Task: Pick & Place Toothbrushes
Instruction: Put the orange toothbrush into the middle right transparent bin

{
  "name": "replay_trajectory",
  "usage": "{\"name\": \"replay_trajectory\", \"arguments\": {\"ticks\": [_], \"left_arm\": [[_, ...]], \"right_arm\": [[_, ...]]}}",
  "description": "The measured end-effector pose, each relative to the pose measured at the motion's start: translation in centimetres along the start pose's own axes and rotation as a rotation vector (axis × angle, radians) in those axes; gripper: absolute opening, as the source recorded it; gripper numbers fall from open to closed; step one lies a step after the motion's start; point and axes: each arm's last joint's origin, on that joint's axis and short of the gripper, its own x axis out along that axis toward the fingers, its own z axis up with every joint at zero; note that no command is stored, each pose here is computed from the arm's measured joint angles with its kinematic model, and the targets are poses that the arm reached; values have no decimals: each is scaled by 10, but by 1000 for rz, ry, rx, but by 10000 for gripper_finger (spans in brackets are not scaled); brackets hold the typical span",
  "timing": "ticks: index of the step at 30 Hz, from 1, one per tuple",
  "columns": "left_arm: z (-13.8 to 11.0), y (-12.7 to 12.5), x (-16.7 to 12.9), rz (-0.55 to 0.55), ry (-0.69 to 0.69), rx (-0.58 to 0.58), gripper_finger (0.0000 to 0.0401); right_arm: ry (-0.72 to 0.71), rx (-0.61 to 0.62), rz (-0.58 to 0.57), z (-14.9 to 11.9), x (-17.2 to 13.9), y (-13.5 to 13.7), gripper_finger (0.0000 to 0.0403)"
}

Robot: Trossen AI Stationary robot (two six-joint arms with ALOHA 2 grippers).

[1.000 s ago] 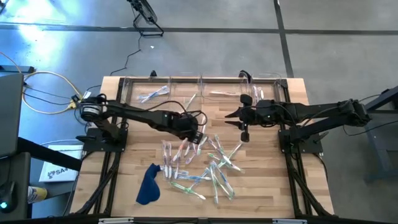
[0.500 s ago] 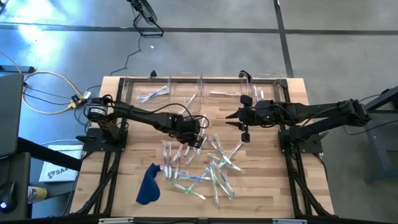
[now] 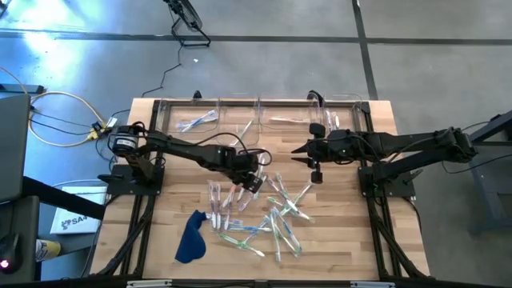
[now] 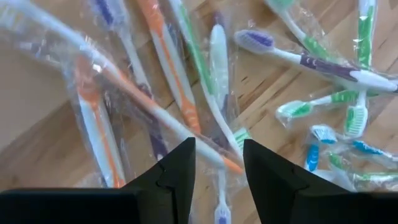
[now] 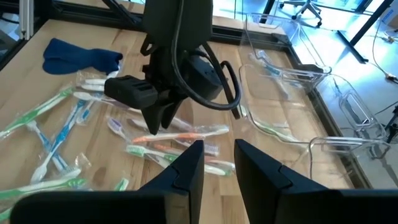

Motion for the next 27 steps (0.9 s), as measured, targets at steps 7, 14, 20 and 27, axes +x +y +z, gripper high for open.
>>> {"name": "replay_trajectory", "arguments": {"ticks": [7, 14, 20, 27], "left_arm": [[-4, 8, 3, 94, 15, -128, 132], [-1, 13, 6, 163, -57, -149, 132], [2, 10, 15, 129, -72, -122, 132], [2, 12, 31, 126, -67, -129, 132]], "right_arm": [[12, -28, 1, -1, 0, 0, 81], [13, -33, 2, -1, 0, 0, 82], [18, -34, 2, -2, 0, 0, 81], [34, -36, 1, -3, 0, 0, 81]]}}
